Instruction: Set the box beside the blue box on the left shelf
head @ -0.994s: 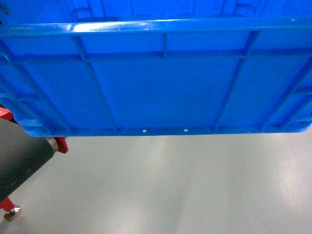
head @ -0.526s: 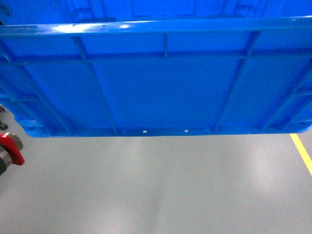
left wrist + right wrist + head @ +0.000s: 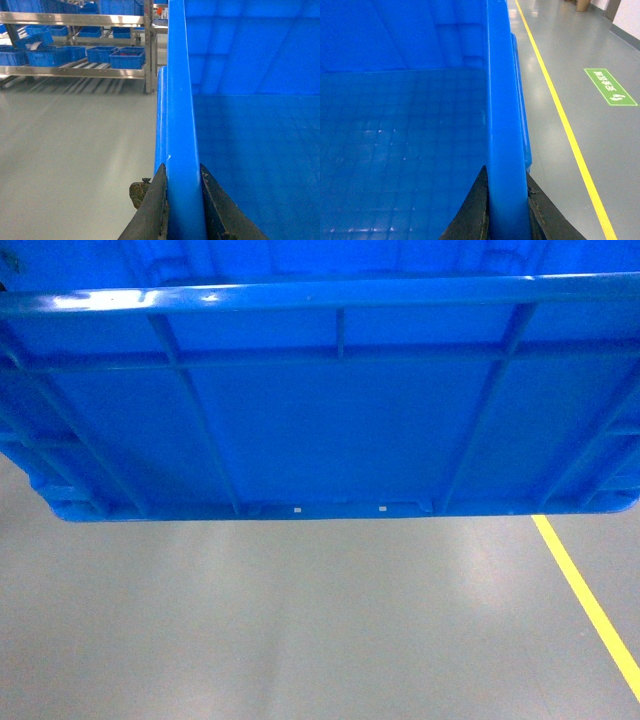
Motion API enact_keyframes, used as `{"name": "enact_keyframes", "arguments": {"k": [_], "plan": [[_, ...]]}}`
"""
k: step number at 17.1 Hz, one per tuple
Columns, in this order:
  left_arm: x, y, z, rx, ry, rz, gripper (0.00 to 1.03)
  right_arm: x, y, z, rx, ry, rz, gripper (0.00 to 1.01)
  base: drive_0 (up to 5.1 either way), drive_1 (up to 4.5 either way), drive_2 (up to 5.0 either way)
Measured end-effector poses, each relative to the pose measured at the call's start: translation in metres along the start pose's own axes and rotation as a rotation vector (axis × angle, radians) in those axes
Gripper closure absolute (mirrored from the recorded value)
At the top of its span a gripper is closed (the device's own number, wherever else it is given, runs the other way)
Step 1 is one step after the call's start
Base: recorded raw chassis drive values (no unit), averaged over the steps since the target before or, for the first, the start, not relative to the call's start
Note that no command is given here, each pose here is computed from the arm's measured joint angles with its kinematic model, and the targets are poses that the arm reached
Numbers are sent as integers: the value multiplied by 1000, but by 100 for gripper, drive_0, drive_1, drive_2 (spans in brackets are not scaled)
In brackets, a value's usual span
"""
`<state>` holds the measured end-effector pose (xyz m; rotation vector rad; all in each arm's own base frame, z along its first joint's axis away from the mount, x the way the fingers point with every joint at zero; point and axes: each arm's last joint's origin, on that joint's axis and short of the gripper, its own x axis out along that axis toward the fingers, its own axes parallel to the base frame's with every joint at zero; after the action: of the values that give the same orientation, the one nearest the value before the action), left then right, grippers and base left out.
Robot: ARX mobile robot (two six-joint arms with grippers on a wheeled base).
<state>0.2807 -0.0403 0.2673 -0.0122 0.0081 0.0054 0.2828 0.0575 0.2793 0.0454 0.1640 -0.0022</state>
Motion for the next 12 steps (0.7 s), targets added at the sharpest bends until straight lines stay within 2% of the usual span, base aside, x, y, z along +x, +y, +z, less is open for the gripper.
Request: {"name": "enact_keyframes", "arguments": {"k": [12], "plan": [[-1, -1, 1, -2, -6, -3, 93, -1, 0, 1, -3, -6, -4, 92, -155, -155, -155]]}}
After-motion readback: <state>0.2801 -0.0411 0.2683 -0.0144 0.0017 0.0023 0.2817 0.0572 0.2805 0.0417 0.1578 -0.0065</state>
